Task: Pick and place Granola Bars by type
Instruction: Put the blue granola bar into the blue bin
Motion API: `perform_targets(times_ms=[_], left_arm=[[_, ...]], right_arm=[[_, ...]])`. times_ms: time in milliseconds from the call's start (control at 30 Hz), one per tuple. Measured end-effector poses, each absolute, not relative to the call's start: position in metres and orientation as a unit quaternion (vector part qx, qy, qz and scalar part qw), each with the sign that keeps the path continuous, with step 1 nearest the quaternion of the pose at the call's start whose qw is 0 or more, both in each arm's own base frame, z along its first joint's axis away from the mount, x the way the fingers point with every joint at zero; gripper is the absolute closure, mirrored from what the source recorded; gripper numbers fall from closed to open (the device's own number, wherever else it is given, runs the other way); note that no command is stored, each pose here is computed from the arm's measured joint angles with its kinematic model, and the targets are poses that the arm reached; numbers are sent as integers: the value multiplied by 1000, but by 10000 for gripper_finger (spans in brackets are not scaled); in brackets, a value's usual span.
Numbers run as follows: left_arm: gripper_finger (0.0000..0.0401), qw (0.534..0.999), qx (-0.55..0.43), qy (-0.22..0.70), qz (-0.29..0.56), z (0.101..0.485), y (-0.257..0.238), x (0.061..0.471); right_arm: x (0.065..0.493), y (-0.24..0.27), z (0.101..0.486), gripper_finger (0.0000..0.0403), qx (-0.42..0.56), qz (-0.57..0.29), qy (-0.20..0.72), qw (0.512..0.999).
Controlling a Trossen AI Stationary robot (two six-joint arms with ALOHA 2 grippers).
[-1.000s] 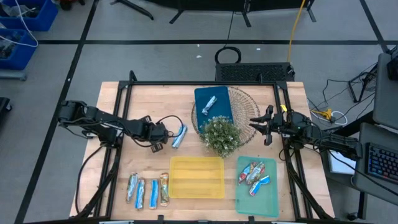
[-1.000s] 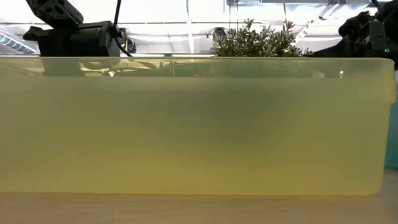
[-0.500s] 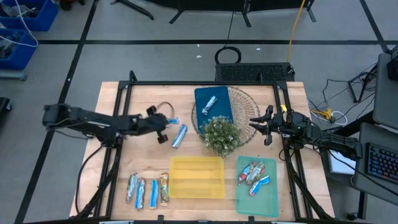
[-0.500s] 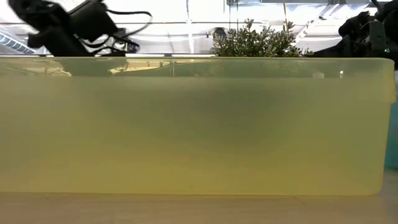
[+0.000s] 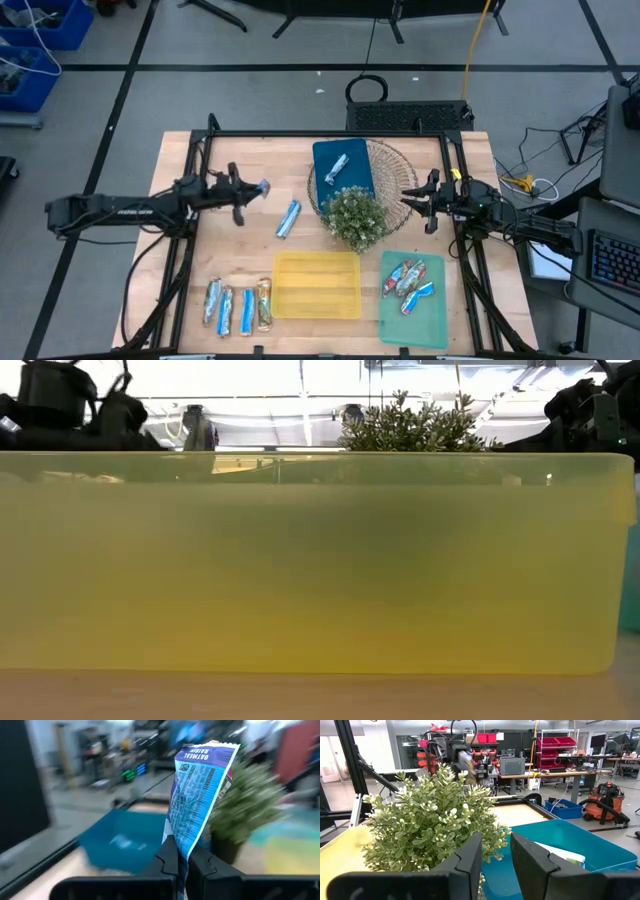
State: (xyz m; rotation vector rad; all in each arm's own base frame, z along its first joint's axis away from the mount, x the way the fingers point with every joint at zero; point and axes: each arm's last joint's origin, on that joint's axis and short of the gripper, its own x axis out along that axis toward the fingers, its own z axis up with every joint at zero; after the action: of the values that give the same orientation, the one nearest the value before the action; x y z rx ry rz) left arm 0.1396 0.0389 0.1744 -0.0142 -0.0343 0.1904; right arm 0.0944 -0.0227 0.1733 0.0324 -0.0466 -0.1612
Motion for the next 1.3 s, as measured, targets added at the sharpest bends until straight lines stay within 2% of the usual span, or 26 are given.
perform_targets(times_ms=[200,367,433,800,933,1133,1300], left_arm=[[393,989,-64,-100,-93,194,31,136],[393,960,-136,-79,-232,198,24,132],[393,950,-174,-60,-253,197,23,132],[394,938,-233,-42,-254,196,23,132],[394,950,-188,-57,-243,196,23,133],[394,990,0,-80,-118,189,30,137],[379,996,47,-68,35,185,39,138]], right_arm=[[94,-23,173,309,16,-80,-23,996],[94,-23,173,309,16,-80,-23,996],[94,-23,173,309,16,-80,-23,996],[94,-23,173,309,16,-80,-23,996],[94,-23,173,309,16,-80,-23,996],[94,-23,173,309,16,-80,-23,996],[94,-23,173,309,16,-80,-23,996]])
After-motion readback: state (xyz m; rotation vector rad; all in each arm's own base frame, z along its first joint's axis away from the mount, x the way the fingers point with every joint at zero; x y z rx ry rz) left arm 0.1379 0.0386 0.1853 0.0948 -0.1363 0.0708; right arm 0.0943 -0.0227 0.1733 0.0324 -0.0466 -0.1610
